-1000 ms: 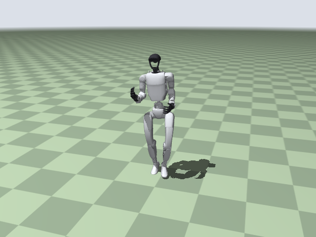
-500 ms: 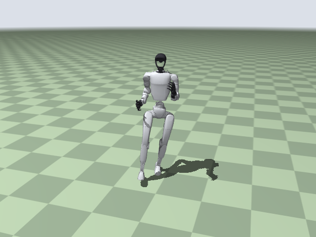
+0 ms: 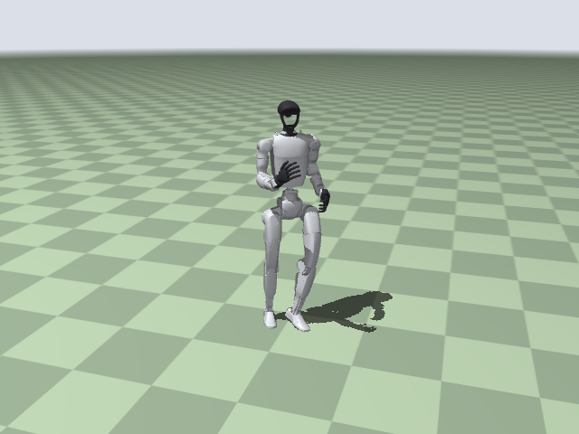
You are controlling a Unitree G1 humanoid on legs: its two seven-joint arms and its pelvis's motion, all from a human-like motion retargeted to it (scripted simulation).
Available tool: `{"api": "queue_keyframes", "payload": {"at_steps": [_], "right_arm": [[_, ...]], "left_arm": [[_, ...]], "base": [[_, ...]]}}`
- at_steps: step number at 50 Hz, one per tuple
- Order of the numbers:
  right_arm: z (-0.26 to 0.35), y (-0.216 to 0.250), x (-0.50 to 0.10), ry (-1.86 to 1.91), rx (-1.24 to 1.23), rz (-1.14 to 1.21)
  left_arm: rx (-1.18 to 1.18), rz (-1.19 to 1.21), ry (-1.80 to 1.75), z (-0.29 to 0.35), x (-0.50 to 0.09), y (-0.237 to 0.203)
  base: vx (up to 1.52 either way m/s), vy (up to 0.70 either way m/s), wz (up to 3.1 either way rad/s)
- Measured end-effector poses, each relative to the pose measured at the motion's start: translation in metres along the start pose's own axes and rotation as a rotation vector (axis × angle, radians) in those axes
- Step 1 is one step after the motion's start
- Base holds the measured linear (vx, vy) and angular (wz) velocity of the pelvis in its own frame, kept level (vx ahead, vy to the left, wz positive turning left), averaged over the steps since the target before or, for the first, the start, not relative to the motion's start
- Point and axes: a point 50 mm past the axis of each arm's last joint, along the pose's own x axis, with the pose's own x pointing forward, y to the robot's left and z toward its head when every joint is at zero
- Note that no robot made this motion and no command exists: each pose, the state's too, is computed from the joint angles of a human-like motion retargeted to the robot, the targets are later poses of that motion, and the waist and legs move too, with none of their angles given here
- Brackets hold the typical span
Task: Walk run
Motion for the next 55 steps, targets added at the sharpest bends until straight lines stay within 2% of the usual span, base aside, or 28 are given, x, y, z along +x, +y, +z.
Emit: {"api": "queue_keyframes", "payload": {"at_steps": [5, 8, 14, 21, 30, 35, 42, 46, 50, 55], "right_arm": [[0.011, -0.013, 0.010, 0.041, -0.163, 0.146], [-0.007, -0.031, -0.005, 0.189, -0.197, 0.120], [-0.056, -0.012, -0.067, 0.514, -0.044, 0.148], [-0.065, 0.015, -0.119, 0.613, 0.216, 0.165], [-0.058, 0.032, -0.150, 0.657, 0.310, 0.191], [-0.059, 0.042, -0.148, 0.651, 0.363, 0.222], [-0.061, 0.032, -0.140, 0.683, 0.321, 0.321], [-0.060, 0.011, -0.146, 0.714, 0.233, 0.218], [-0.057, -0.005, -0.167, 0.810, 0.083, 0.089], [-0.060, -0.022, -0.194, 0.994, -0.094, 0.043]], "left_arm": [[0.267, -0.087, 0.113, 0.004, -0.017, 0.025], [0.363, -0.110, 0.167, -0.006, -0.015, 0.023], [0.374, -0.051, 0.243, -0.030, -0.022, 0.007], [0.496, -0.379, 0.431, -0.051, -0.022, -0.018], [0.607, -0.551, 0.437, -0.049, -0.008, -0.024], [0.652, -0.519, 0.430, -0.046, -0.004, -0.018], [0.586, -0.361, 0.378, -0.039, 0.013, -0.010], [0.669, -0.448, 0.388, -0.035, 0.022, -0.006], [0.795, -0.562, 0.392, -0.034, 0.023, -0.012], [0.840, -0.655, 0.447, -0.049, 0.019, -0.030]], "base": [[0.62, -0.19, 0.98], [0.69, -0.11, 0.81], [0.86, -0.27, -0.04], [0.66, 0.18, 1.14], [0.44, 0.10, 2.53], [0.39, 0.03, 2.22], [0.41, -0.09, 1.08], [0.67, -0.16, 2.31], [0.62, 0.78, 2.03], [0.63, 0.18, 1.75]]}}
